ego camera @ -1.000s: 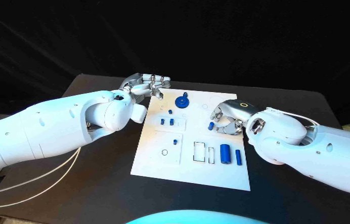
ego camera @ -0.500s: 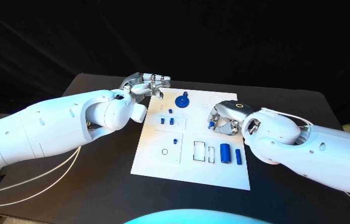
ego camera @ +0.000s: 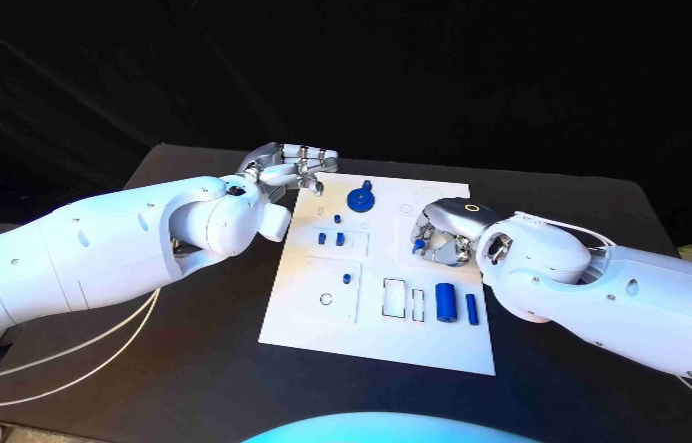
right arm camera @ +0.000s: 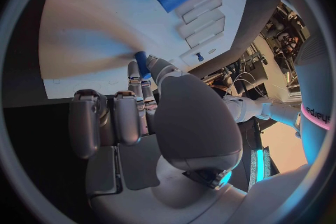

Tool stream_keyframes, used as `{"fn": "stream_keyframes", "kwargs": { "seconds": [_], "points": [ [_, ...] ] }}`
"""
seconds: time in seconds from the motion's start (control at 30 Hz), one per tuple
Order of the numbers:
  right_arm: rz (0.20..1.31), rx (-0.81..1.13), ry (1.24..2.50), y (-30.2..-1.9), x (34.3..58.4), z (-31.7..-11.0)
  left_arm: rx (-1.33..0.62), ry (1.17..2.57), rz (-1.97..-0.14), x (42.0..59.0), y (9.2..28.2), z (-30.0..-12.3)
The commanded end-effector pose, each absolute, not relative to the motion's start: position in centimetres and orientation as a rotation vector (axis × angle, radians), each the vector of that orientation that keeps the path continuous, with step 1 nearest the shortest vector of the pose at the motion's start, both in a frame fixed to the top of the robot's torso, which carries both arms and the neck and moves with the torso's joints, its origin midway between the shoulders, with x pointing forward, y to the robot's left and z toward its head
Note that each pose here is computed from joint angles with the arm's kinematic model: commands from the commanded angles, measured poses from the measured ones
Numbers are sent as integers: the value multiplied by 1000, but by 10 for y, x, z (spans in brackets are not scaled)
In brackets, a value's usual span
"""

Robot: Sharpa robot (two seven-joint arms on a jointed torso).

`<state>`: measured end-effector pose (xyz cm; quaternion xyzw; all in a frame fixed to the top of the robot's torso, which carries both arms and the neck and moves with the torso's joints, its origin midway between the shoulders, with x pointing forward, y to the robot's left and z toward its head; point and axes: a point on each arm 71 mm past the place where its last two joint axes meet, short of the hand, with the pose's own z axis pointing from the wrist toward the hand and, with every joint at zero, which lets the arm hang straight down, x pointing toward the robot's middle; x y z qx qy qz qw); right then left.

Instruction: Assemble the parts on the task board

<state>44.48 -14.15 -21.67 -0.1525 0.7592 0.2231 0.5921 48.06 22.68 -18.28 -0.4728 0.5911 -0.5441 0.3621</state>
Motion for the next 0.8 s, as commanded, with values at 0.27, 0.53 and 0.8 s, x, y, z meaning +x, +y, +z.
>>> {"fn": "stream_keyframes", "kwargs": {
  "seconds": [0.27, 0.53, 0.8],
  "points": [
    [549, -334, 1680, -142, 440, -210, -1199, 1535, -1431, 481, 224, -182],
    [618, -303, 1600, -141, 429, -189, -1192, 1537, -1445, 481, 224, -181],
    [728, -296, 1572, -123, 411, -175, -1190, 1539, -1450, 481, 222, -182]
  ]
}}
